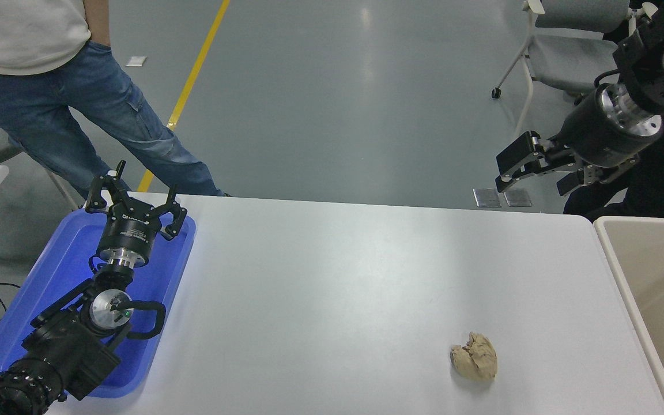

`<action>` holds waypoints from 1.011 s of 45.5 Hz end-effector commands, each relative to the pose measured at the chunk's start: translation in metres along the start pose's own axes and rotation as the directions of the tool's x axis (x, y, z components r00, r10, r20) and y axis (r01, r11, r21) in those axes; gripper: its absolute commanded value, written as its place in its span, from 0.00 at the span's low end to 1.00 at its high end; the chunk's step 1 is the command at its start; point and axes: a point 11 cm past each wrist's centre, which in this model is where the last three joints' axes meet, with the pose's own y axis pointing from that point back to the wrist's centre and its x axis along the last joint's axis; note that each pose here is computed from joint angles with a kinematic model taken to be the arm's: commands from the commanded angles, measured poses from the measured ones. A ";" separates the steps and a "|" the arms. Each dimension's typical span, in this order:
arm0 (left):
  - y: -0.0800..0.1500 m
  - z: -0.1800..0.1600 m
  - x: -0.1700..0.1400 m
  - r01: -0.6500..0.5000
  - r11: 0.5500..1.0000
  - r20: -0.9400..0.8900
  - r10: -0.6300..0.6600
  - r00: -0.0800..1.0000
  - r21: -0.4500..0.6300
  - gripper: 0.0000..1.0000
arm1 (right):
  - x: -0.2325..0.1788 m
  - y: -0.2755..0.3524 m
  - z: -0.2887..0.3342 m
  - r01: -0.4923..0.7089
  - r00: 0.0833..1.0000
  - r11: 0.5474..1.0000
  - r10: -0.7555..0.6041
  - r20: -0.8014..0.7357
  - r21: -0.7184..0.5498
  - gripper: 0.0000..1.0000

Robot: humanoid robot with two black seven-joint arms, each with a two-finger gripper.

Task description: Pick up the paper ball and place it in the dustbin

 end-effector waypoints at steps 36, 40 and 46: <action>0.000 0.000 0.000 -0.001 1.000 -0.001 0.001 1.000 0.000 1.00 | -0.003 -0.020 0.013 0.023 0.998 0.999 -0.025 0.065 0.022 1.00; 0.000 0.000 0.000 0.000 1.000 0.000 0.000 1.000 0.000 1.00 | -0.015 -0.038 0.019 0.073 0.994 0.997 -0.075 0.077 0.017 1.00; 0.000 0.000 0.000 0.000 1.000 0.000 0.000 1.000 0.000 1.00 | -0.035 -0.066 0.029 0.152 0.984 0.988 -0.152 0.090 0.007 1.00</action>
